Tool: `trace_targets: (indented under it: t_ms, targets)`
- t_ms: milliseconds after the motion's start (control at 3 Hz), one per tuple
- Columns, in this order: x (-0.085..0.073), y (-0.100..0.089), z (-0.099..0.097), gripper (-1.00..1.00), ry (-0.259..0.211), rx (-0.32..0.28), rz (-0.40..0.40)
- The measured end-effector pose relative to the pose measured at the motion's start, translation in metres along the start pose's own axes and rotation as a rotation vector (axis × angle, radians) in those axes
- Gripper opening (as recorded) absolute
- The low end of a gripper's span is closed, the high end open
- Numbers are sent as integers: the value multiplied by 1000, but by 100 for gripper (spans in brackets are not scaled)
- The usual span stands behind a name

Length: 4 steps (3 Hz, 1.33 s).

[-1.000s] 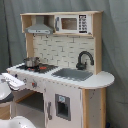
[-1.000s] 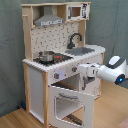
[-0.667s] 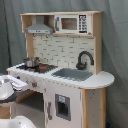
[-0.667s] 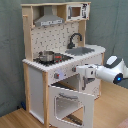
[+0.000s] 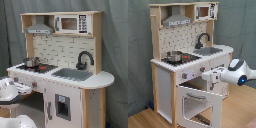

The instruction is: Play with the kitchen

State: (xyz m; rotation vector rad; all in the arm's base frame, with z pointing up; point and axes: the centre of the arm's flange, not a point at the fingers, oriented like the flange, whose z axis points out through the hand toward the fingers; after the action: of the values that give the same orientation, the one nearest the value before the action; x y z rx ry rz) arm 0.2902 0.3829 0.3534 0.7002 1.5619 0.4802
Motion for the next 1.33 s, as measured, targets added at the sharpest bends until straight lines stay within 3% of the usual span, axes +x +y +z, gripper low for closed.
trace_targets:
  t_ms: [333,1000,1333]
  targets:
    - [-6,-2,21,100,-5,27,-58]
    - [8,0,55,100,-36,36,-25]
    - [-1,3,56,100,-1,20,1]
